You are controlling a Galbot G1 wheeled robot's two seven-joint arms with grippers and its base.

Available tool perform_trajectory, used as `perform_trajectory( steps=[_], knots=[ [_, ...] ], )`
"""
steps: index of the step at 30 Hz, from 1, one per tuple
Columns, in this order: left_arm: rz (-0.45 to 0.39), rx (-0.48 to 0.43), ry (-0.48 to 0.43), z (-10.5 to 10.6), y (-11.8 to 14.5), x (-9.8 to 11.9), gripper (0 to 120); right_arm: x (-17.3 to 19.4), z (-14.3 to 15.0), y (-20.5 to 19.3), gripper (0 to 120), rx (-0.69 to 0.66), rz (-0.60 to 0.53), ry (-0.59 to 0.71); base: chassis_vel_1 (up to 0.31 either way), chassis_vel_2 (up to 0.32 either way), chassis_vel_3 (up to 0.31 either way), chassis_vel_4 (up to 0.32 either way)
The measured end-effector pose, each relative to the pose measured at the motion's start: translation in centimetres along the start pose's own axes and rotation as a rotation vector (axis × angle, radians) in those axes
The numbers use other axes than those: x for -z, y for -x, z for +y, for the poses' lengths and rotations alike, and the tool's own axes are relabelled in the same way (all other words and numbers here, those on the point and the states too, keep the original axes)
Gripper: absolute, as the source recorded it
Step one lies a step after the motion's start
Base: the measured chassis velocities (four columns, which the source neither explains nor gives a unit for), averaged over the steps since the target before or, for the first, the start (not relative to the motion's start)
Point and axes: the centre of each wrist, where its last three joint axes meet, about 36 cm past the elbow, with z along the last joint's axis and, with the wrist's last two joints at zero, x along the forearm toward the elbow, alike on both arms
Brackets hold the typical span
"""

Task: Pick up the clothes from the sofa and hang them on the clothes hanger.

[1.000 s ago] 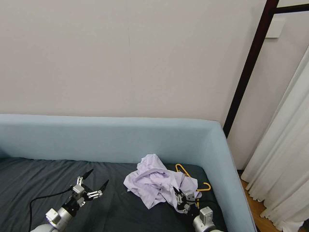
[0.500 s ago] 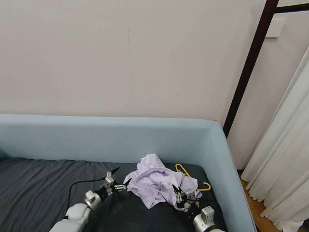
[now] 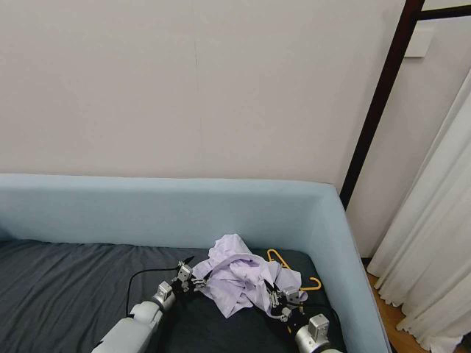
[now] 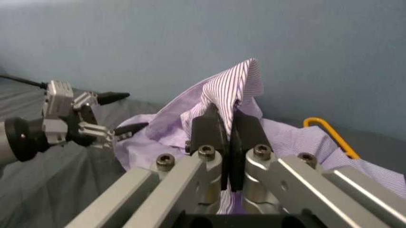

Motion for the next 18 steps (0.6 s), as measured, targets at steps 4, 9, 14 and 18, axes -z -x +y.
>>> perform_trajectory(
  steps=[4, 9, 14, 18],
  knots=[
    [0.019, 0.006, 0.017, -1.4, 0.2, -0.5, 100, 0.1, 0.0, -0.1, 0, 0.002, -0.001, -0.002, 0.0, 0.0, 0.0, 0.0],
    [0.027, 0.062, 0.003, -3.4, 0.3, -0.8, 96, 0.3, -0.1, -0.1, 0, 0.003, -0.005, -0.005, 0.0, 0.0, 0.0, 0.0],
    [0.016, 0.07, -0.011, -4.4, 0.5, -0.6, 84, 0.5, 0.0, 0.0, 0, 0.007, -0.008, -0.007, 0.0, 0.0, 0.0, 0.0],
    [0.009, 0.069, -0.016, -4.7, 0.8, -0.4, 71, 0.5, 0.0, -0.1, 0, 0.009, -0.007, -0.008, 0.0, 0.0, 0.0, 0.0]
  ],
)
